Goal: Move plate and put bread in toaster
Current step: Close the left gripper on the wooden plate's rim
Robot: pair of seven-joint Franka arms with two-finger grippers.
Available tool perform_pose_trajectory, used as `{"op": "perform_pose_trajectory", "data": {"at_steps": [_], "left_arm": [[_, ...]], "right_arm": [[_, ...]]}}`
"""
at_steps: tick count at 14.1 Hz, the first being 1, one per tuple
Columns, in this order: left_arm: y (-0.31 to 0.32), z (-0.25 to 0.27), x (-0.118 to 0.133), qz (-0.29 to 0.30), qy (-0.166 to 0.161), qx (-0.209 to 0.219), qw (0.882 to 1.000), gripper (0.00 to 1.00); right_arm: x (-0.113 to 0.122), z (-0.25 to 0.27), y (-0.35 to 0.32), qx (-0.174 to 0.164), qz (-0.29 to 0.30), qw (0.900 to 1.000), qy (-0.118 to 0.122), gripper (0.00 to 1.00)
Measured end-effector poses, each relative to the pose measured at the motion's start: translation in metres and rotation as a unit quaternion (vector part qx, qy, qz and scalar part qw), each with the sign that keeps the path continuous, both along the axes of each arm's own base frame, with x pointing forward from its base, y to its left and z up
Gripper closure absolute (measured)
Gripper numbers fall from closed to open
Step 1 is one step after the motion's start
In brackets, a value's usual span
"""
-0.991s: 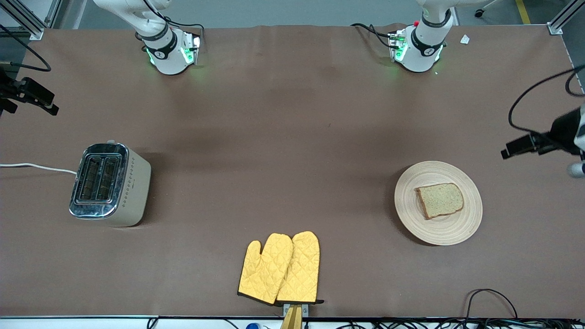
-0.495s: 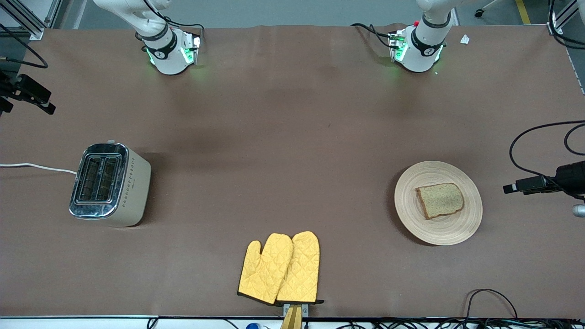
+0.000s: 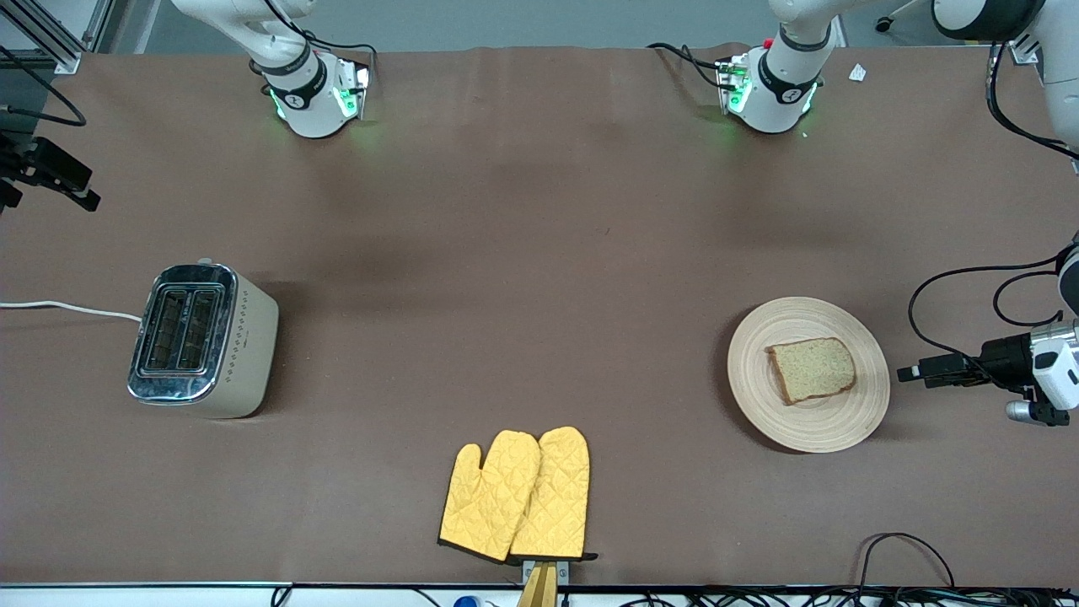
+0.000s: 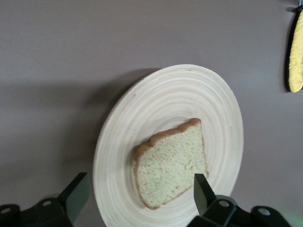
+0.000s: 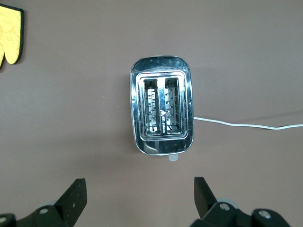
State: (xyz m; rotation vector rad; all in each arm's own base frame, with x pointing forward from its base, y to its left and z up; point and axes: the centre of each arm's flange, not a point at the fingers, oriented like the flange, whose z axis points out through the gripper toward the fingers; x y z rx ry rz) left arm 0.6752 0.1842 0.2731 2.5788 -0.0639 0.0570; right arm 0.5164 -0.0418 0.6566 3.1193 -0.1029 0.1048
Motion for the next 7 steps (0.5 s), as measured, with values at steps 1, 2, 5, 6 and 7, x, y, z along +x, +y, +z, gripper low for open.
{"op": "perform_pose_trajectory", "data": {"at_steps": [1,2,5,6,7], "left_arm": [[0.004,-0.005,-0.001,-0.002,-0.006,-0.002,1.0,0.04],[0.009,-0.01,-0.002,-0.005,-0.011,-0.007,1.0,0.04],[0.024,-0.032,-0.008,-0.009,-0.02,-0.025,0.999,0.1],[0.027,-0.042,-0.01,-0.015,-0.022,-0.031,0.999,0.12],[0.029,-0.052,-0.012,-0.018,-0.023,-0.035,0.999,0.12]], "right_arm": [[0.0,-0.001,-0.003,0.0,-0.003,1.0,0.001,0.0],[0.0,-0.001,-0.006,0.0,-0.005,1.0,0.002,0.0],[0.0,-0.006,-0.012,0.001,-0.011,1.0,0.012,0.0],[0.0,-0.007,-0.012,0.001,-0.009,1.0,0.014,0.0],[0.0,-0.008,-0.013,0.001,-0.008,1.0,0.015,0.0]]}}
